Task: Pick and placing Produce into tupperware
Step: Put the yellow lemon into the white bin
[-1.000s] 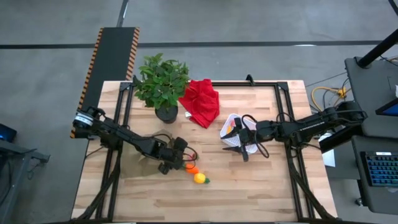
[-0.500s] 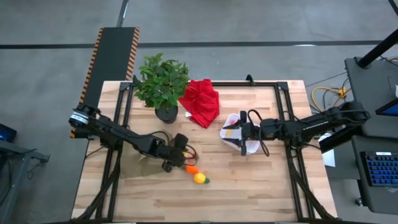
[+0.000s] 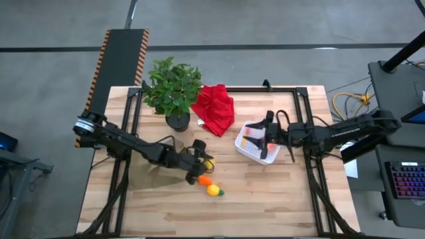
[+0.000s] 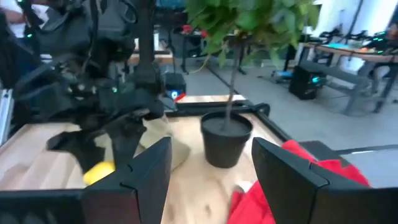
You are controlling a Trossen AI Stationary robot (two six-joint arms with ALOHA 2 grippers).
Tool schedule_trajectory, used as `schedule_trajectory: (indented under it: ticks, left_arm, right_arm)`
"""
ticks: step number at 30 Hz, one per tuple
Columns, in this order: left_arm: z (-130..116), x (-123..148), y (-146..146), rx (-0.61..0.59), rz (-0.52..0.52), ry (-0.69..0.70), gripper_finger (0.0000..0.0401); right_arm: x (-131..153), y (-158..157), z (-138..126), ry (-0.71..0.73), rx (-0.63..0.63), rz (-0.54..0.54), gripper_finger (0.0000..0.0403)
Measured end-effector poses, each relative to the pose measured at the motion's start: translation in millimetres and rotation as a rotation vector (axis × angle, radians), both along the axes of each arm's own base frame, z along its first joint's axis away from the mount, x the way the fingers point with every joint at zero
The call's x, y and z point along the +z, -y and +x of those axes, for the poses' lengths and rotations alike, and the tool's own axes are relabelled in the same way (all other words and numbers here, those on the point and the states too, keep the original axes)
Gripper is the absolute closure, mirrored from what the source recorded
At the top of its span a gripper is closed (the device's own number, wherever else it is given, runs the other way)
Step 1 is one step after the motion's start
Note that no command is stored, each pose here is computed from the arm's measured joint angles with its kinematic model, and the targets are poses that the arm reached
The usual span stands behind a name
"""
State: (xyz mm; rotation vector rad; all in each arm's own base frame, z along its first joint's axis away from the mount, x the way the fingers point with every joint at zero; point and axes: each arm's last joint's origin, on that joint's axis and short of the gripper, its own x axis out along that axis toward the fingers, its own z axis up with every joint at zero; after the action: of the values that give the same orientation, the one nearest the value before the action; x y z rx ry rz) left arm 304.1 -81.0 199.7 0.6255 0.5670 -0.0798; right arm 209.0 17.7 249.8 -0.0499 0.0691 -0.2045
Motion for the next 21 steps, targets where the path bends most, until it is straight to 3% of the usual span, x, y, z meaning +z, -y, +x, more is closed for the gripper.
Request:
schedule_trajectory:
  ticks: [8, 21]
  left_arm:
    - [21, 12, -2, 0.005, -0.023, 0.254, 0.0194]
    - [95, 17, -7, 0.034, 0.046, 0.303, 0.0194]
  right_arm:
    - [11, 5, -31, -0.03, -0.053, 0.044, 0.0188]
    - [10, 9, -57, -0.003, -0.06, 0.054, 0.0188]
